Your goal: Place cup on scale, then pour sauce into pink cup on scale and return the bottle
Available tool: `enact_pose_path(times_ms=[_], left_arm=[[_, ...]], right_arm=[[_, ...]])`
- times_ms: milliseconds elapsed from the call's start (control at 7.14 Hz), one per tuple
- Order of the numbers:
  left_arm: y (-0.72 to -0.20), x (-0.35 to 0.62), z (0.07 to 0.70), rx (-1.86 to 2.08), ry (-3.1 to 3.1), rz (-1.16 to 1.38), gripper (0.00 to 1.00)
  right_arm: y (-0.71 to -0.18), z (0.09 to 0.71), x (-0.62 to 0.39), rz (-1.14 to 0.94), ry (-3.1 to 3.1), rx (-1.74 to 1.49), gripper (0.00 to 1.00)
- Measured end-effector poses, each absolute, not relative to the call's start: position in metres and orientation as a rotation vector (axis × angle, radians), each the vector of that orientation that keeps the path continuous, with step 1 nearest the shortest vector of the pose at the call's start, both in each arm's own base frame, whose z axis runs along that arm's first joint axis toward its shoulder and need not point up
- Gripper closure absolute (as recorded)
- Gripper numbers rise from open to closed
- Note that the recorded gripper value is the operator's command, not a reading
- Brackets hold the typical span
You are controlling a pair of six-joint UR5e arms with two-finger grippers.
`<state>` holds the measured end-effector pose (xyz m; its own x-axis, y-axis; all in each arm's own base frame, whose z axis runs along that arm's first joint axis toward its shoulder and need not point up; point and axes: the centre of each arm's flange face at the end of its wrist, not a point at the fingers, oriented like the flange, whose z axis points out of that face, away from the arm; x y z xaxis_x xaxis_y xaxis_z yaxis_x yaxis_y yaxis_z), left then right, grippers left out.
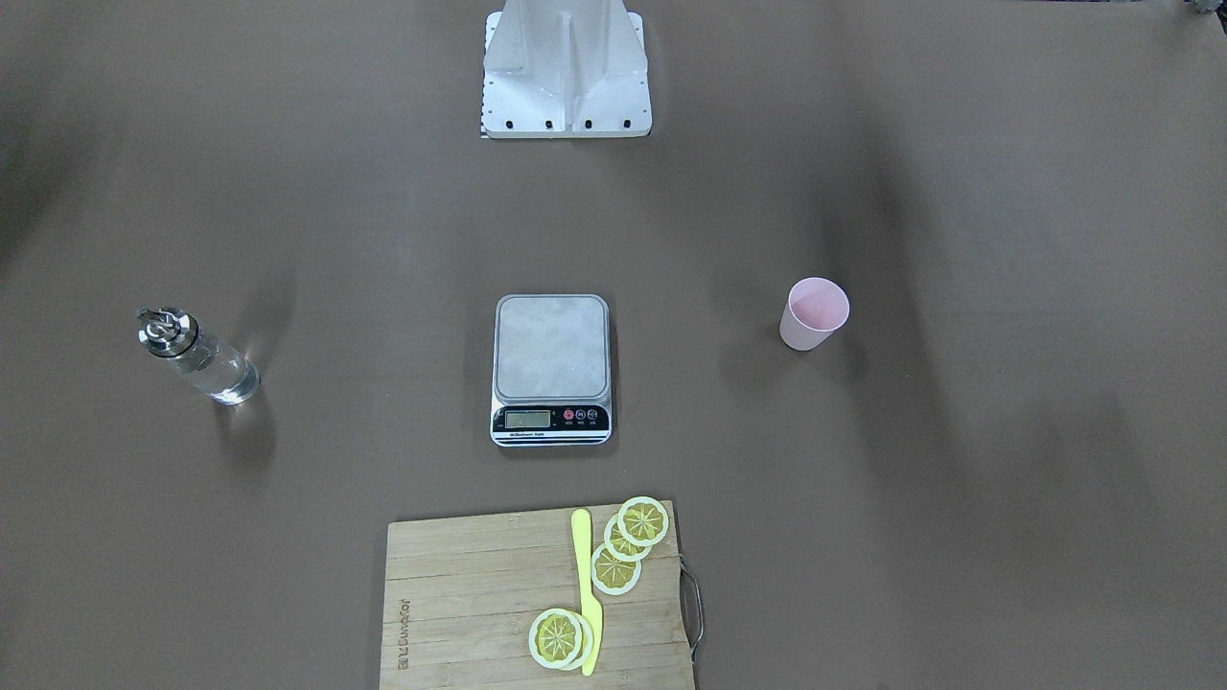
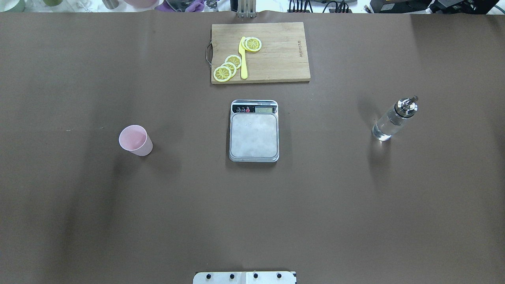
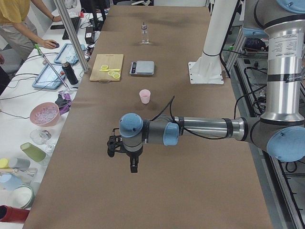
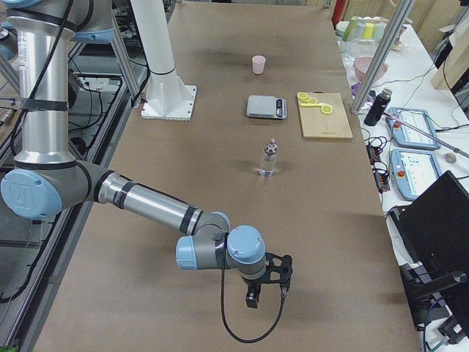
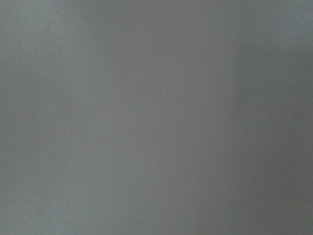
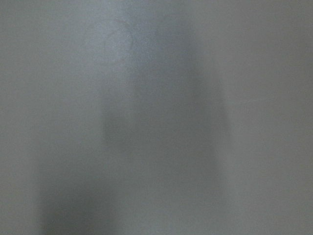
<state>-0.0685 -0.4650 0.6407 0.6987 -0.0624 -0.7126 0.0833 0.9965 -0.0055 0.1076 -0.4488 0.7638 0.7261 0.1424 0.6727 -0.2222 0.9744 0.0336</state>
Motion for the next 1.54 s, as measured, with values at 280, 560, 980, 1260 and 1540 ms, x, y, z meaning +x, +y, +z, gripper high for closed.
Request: enact_pose_path(times_ms=[280, 560, 980, 1260, 1540], left_arm=[[-0.464, -0.068, 0.640, 0.023, 0.793, -0.085, 0.02], [-0.461, -0.069, 0.637, 0.034, 0.790, -0.080, 0.02], [-0.445, -0.070, 0.609, 0.062, 0.787, -0.073, 0.01], [-0.446, -0.061, 0.569, 0.022, 0.793, -0.138, 0.02], [-0.472, -0.017, 0.521, 0.024, 0.757, -0.125, 0.02]], right_arm=[[-0.449, 0.764, 0.107, 0.197, -0.732, 0.116, 0.00], [-0.449, 0.764, 0.107, 0.193, -0.733, 0.118, 0.00], [-0.450, 0.763, 0.105, 0.190, -0.732, 0.117, 0.00], [-0.451, 0.763, 0.103, 0.185, -0.732, 0.116, 0.00], [-0.451, 0.763, 0.102, 0.180, -0.733, 0.117, 0.00]])
